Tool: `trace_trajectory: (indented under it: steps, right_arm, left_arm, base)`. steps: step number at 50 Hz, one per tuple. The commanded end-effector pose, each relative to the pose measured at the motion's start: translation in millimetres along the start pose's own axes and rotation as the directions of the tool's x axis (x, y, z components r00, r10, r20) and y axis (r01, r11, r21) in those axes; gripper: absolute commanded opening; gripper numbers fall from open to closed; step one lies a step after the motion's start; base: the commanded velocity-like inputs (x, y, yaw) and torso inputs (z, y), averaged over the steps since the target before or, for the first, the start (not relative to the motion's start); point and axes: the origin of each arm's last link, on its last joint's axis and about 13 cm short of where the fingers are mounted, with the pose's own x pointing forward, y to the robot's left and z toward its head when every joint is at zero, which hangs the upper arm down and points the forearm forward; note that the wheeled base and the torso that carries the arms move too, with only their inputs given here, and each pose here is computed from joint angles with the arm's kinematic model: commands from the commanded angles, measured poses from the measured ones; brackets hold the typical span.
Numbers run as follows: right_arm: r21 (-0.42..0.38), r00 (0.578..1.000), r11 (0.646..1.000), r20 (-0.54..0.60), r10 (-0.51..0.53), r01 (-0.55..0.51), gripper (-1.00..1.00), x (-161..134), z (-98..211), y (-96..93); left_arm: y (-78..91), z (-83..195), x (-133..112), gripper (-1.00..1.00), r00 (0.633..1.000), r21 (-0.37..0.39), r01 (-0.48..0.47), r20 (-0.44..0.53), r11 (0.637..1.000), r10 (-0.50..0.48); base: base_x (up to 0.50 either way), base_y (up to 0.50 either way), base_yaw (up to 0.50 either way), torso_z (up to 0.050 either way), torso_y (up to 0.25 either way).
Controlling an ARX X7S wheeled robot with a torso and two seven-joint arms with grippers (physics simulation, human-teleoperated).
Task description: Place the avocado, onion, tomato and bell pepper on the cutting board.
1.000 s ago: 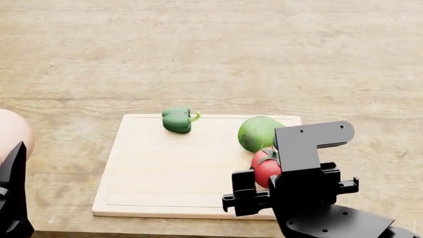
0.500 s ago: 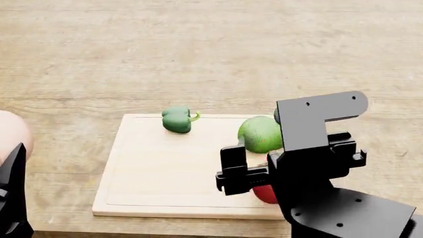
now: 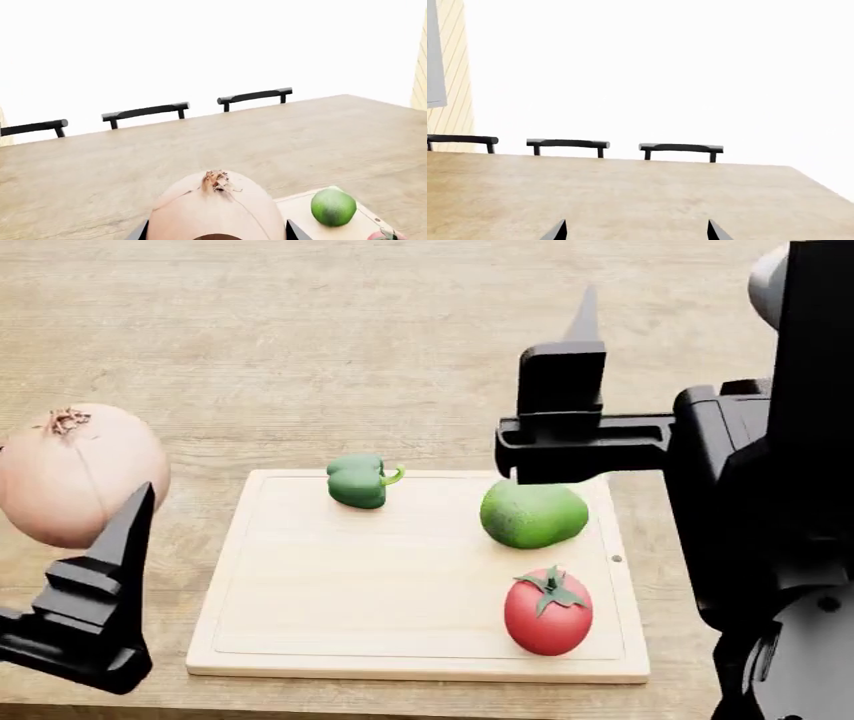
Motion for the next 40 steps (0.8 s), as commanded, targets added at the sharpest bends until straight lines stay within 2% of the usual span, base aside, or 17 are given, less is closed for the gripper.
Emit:
trace_trajectory:
  steps: [1, 10, 14, 22, 28, 40]
  right_arm:
    - [0.026, 0.994, 0.999, 0.1, -0.043, 0.04, 1.0, -18.2, 7.5, -3.5]
    - [0.034, 0.994, 0.998, 0.088, -0.058, 0.055, 1.0, -17.4, -2.3, -1.5]
    - [0.033, 0.994, 0.998, 0.088, -0.061, 0.058, 1.0, -16.3, -4.0, -1.8]
    - [0.034, 0.995, 0.998, 0.079, -0.062, 0.059, 1.0, -18.8, -8.0, -3.5]
    - [0.034, 0.996, 0.998, 0.071, -0.062, 0.06, 1.0, -23.2, -9.2, -4.6]
    - [0.037, 0.997, 0.998, 0.058, -0.059, 0.057, 1.0, -28.5, -7.4, -3.7]
  left_arm:
    - [-10.4, 16.1, 48.5, -1.0, 0.983, 0.044, 0.181, 0.031, 0.982, -0.183]
    - [-16.9, 15.3, 92.5, -1.0, 0.958, 0.049, 0.287, -0.01, 0.957, -0.287]
    - [-17.0, 3.1, 114.7, -1.0, 0.956, 0.019, 0.291, -0.053, 0.957, -0.289]
    - [-18.9, -20.1, 141.8, -1.0, 0.951, -0.013, 0.283, -0.125, 0.959, -0.283]
    - [-20.5, -42.8, 146.5, -1.0, 0.943, -0.047, 0.267, -0.195, 0.962, -0.271]
    - [-28.4, -67.2, 141.6, -1.0, 0.919, -0.078, 0.281, -0.265, 0.957, -0.291]
  base:
    - [0.0, 0.0, 0.0, 0.0, 0.0]
    - [0.0, 0.0, 0.0, 0.0, 0.0]
    - [0.0, 0.0, 0.0, 0.0, 0.0]
    - [0.0, 0.0, 0.0, 0.0, 0.0]
    - [0.0, 0.0, 0.0, 0.0, 0.002]
    - [0.0, 0.0, 0.0, 0.0, 0.0]
